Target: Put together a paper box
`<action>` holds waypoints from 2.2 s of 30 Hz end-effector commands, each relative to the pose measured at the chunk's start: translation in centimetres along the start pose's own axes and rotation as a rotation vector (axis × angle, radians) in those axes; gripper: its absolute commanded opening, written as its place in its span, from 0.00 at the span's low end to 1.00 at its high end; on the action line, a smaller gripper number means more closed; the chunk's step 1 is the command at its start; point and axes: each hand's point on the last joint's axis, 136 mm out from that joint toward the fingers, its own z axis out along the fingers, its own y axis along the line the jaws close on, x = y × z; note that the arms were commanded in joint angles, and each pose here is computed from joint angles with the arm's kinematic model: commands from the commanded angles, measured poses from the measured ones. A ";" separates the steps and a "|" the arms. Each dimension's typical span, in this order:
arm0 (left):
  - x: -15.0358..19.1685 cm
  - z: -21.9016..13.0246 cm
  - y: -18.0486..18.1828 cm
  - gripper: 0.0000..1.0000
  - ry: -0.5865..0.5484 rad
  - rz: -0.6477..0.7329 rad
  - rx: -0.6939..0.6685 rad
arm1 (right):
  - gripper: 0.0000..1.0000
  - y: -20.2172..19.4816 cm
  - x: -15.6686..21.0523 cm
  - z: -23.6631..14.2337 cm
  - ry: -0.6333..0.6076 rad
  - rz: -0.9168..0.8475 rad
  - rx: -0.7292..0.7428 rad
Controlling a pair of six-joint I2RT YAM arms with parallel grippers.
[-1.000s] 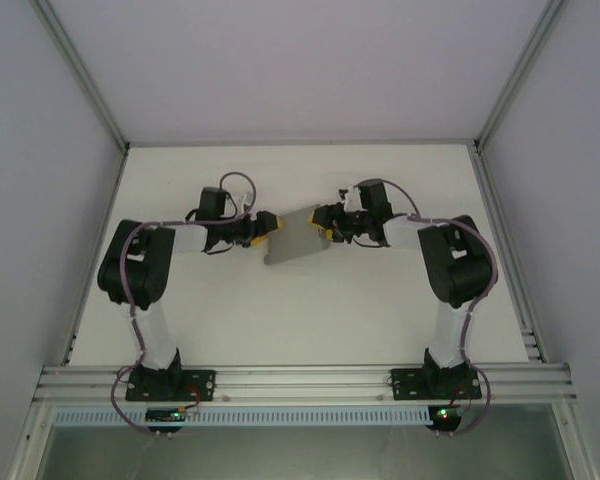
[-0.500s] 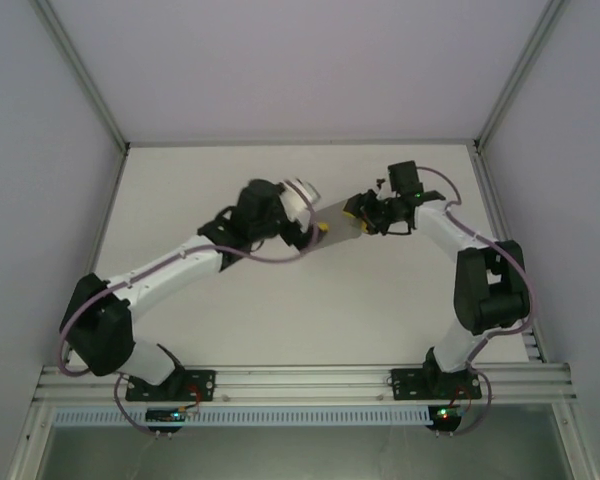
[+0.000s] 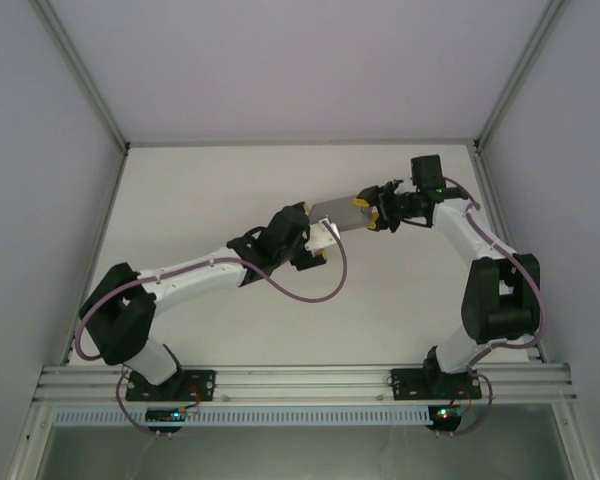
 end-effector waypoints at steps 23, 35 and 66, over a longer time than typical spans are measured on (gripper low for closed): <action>-0.5 -0.4 3.9 0.45 -0.019 0.102 -0.153 | 0.51 1.8 5.4 0.1 0.188 0.000 -0.065; 1.8 -3.9 0.1 0.33 0.092 0.010 0.205 | 0.99 2.0 -0.8 -6.0 -0.334 -0.512 0.179; 9.6 -1.1 -6.0 0.36 0.509 -0.166 0.684 | 0.75 -2.0 6.6 0.8 -0.017 -1.436 0.264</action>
